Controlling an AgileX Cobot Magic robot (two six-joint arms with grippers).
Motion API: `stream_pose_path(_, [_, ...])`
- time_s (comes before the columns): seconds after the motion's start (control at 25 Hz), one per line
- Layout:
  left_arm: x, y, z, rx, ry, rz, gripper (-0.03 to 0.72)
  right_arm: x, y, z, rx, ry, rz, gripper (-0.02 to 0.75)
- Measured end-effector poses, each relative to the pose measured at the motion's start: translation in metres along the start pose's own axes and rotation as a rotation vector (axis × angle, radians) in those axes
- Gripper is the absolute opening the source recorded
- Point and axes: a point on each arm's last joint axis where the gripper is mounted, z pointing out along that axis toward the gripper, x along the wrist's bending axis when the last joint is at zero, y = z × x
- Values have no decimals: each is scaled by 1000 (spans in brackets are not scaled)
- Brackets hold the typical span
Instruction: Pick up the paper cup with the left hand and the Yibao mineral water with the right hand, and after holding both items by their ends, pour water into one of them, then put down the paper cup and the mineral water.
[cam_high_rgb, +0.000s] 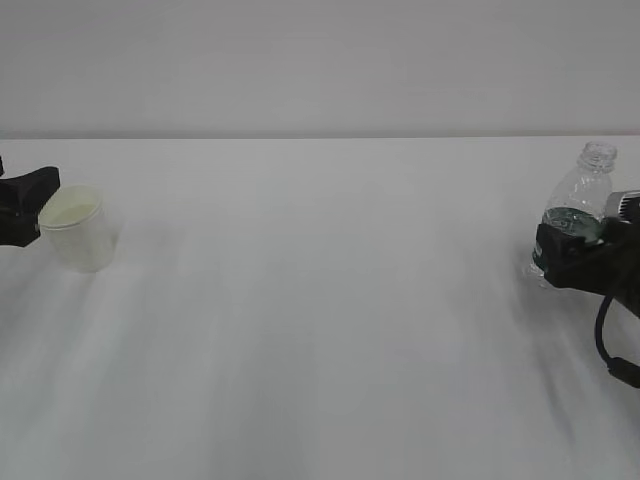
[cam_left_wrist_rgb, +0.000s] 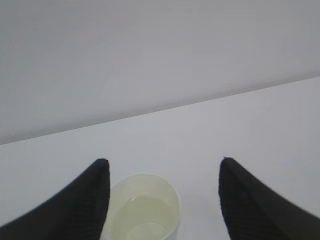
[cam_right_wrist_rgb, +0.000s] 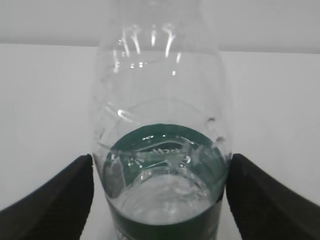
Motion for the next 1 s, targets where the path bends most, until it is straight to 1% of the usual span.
stream_pose_path(0.24, [0, 0, 0, 0, 0, 0, 484, 1, 3, -3, -7, 10, 9, 627])
stream_pose_path(0.52, [0, 0, 0, 0, 0, 0, 482, 3, 9, -18, -16, 10, 8, 627])
stream_pose_path(0.8, [0, 0, 0, 0, -1, 1, 482, 6, 1, -34, 27, 13, 16, 627])
stream_pose_path(1.0, [0, 7, -2, -24, 1, 8, 482, 8, -1, -47, 42, 14, 19, 626])
